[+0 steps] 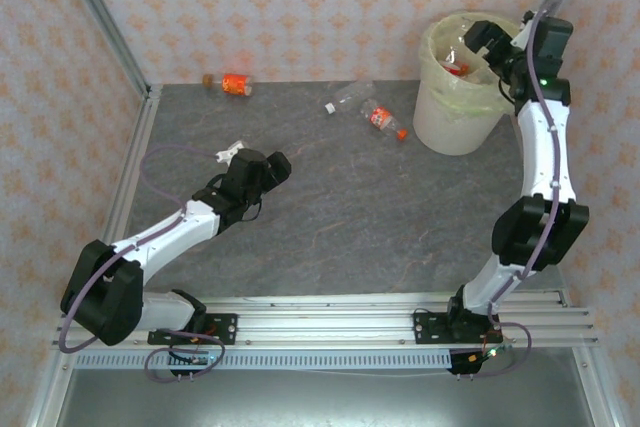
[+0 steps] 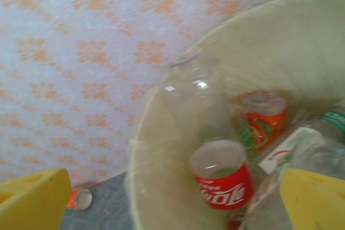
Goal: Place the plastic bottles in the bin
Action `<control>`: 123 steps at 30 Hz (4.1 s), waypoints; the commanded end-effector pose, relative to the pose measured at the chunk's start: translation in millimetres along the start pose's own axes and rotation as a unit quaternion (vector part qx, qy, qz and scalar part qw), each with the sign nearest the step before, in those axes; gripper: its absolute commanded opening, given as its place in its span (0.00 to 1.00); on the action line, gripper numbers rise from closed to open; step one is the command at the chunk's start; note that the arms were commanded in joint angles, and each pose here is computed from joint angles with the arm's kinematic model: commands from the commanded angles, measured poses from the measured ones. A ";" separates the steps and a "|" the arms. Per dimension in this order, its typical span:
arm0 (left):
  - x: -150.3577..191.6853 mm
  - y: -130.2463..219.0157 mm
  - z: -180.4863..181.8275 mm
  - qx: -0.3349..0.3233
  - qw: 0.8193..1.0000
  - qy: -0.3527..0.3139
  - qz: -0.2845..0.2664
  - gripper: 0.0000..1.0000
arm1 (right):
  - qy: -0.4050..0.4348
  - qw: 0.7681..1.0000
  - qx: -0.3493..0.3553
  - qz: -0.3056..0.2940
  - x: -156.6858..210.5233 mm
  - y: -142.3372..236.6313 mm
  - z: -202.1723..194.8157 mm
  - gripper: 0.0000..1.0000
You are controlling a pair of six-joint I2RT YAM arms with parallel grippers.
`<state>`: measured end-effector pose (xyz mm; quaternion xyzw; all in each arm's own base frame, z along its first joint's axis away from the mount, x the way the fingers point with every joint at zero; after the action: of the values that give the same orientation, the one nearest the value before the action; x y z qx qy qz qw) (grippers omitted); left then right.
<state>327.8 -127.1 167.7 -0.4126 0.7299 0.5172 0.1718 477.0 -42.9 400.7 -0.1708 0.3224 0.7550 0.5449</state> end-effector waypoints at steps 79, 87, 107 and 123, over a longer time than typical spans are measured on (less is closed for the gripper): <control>-8.4 45.2 37.5 -0.033 0.994 -0.040 -0.093 1.00 | 0.431 0.812 0.206 0.336 301.5 -223.4 -96.9 0.81; -7.7 43.5 31.7 -0.016 0.995 -0.049 -0.086 1.00 | 0.428 0.810 0.211 0.342 300.8 -215.6 -95.5 0.73; -14.3 37.0 -54.2 0.177 0.976 -0.117 -0.048 1.00 | 0.439 0.878 0.044 0.186 207.3 -89.7 37.8 0.54; -22.9 79.5 -160.9 0.334 0.915 -0.220 -0.054 1.00 | 0.272 0.953 -0.112 0.069 103.7 15.1 97.2 0.54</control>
<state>308.2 -241.9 284.5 -0.2587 0.7871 0.3279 0.4539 443.2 99.8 382.3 -0.4021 0.4431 0.7336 0.3223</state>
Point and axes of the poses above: each hand's point on the last joint's axis, 136 mm out from that joint toward the fingers, its own y axis back along the fingers, its own z axis along the line the jaws close on, x = y × z, the point moved 4 cm from there along y, back along the fingers, and after that the axes turned 14 degrees about -y, right-handed, at the moved point
